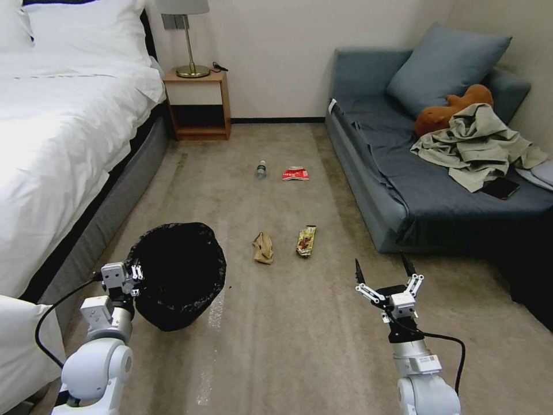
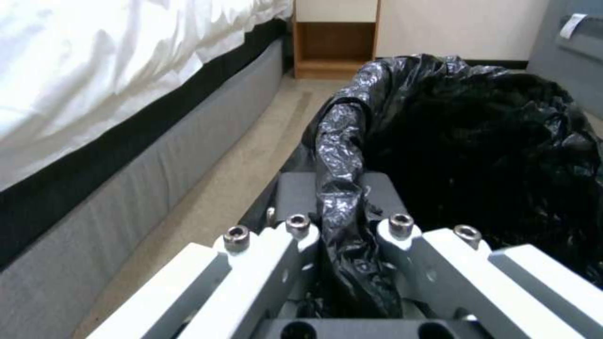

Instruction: Pick up the trash bin, then pick up the garbage on the floor and place it into the trash bin.

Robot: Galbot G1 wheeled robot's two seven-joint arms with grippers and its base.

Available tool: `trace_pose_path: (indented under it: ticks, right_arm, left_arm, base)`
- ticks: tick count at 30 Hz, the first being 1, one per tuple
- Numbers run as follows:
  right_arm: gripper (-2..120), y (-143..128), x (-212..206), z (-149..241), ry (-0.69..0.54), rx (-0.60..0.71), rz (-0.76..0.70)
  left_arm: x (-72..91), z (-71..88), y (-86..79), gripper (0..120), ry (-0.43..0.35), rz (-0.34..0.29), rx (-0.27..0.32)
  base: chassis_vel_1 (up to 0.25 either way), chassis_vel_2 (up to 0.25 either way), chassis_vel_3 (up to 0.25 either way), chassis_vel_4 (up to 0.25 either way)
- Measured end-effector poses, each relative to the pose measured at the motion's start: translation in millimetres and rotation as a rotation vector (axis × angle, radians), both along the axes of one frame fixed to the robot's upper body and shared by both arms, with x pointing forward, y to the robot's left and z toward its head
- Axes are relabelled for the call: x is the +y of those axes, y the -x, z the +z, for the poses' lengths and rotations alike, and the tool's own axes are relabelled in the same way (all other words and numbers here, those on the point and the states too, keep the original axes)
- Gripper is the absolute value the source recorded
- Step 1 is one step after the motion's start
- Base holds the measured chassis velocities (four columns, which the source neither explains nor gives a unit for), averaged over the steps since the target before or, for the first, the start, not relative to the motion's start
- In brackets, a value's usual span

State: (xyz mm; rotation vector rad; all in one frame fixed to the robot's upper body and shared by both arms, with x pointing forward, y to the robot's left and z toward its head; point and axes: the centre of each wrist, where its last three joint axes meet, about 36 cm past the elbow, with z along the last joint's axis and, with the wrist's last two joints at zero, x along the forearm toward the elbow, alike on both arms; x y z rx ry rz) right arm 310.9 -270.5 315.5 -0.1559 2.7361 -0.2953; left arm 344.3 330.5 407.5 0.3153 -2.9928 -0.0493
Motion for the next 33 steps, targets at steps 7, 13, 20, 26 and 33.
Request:
trace_pose_path:
  ticks: [7,13,20,26,33]
  right_arm:
    - [100,0.7,-4.1,0.9,0.005,0.002,-0.011]
    - [100,0.9,-4.9,0.9,0.010,0.003,-0.004]
    - [100,-0.8,-3.9,1.1,0.013,0.003,0.004]
    - [100,-1.4,-4.5,1.6,0.012,0.005,0.001]
    - [100,-4.6,-4.0,3.4,0.010,0.003,0.001]
  left_arm:
    - [-3.9,2.6,-0.4,6,0.008,-0.004,-0.010]
    - [-5.2,3.0,0.9,6,0.014,-0.001,-0.011]
    - [-4.6,-0.2,0.9,6,0.021,0.007,-0.004]
    - [-6.2,-0.7,-1.3,6,0.026,0.005,-0.006]
    - [-6.2,1.2,-4.3,6,0.026,0.010,-0.013]
  base:
    - [0.000,0.000,0.000,0.000]
    - [0.000,0.000,0.000,0.000]
    - [0.000,0.000,0.000,0.000]
    - [0.000,0.000,0.000,0.000]
    - [0.000,0.000,0.000,0.000]
